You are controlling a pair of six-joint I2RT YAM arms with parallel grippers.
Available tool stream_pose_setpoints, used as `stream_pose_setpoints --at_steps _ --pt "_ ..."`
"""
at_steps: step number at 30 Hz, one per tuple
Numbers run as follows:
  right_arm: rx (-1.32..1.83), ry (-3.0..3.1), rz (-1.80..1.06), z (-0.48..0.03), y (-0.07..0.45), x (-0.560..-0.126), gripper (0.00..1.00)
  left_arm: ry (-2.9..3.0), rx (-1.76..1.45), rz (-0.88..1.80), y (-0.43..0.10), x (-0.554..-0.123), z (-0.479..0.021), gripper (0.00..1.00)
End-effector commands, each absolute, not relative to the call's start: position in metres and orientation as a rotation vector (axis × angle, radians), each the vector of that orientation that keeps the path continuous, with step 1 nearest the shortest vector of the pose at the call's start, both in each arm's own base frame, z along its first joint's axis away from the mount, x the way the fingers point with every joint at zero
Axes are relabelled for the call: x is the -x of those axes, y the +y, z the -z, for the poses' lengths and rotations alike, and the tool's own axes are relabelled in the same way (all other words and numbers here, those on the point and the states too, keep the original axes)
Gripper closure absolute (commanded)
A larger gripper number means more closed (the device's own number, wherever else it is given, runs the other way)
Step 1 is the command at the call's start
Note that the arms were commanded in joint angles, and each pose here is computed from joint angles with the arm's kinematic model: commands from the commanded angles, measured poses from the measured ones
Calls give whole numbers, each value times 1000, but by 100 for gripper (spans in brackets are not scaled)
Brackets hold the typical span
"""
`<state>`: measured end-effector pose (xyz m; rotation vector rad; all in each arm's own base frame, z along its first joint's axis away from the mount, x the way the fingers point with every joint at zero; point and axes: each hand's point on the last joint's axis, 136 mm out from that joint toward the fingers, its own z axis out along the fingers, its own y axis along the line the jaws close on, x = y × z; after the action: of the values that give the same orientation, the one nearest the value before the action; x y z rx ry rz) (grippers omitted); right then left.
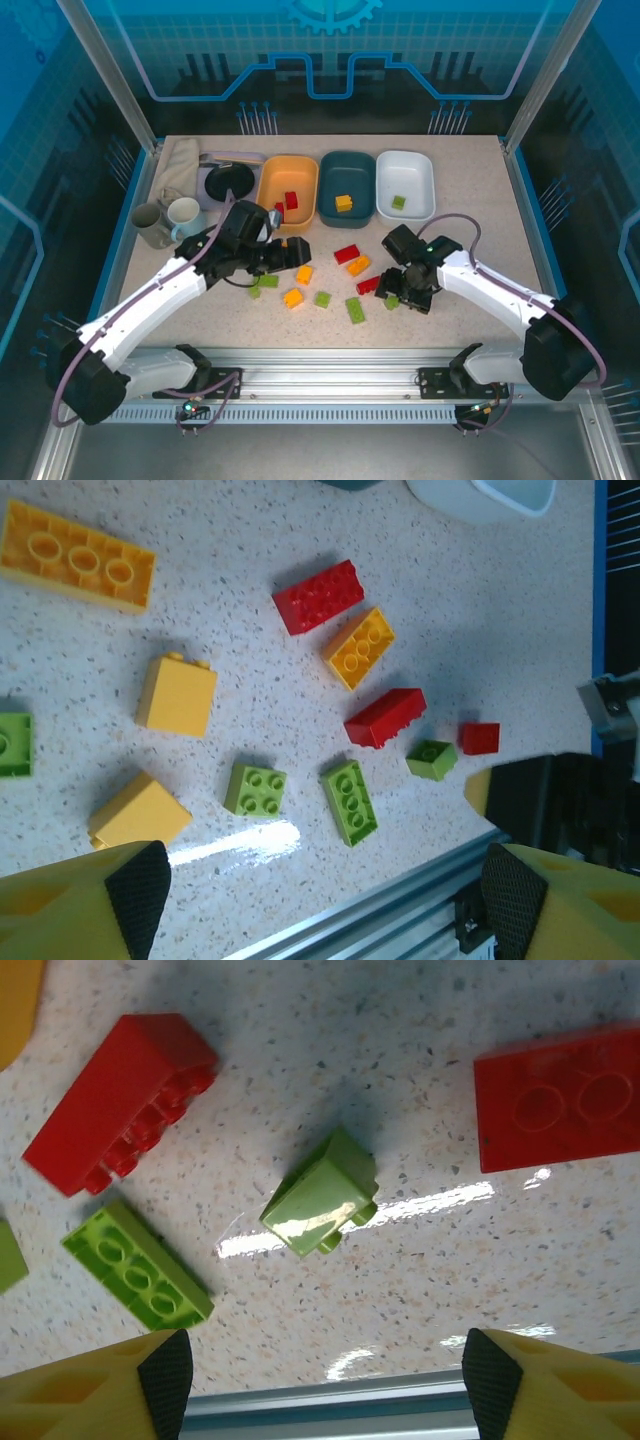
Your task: Sort the legos into containers by color
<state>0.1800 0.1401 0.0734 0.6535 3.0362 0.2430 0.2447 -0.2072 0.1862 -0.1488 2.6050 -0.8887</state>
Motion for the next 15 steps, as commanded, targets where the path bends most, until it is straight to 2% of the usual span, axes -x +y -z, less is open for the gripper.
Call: stream_pose_setpoints --at_steps 1,5,12,15 --pt "-1031 2954 -294 -63 145 -182 27 2541 104 1008 -216 -235 -200 14" --pt "-1194 2885 -313 -52 143 -187 30 2510 73 1035 -214 -227 -201 12" --pt "-1280 2866 -356 -38 144 -199 35 2476 95 1075 -211 -220 -203 11" --pt "-1297 2859 -364 -33 144 -201 40 2472 90 1074 -210 -219 -205 11"
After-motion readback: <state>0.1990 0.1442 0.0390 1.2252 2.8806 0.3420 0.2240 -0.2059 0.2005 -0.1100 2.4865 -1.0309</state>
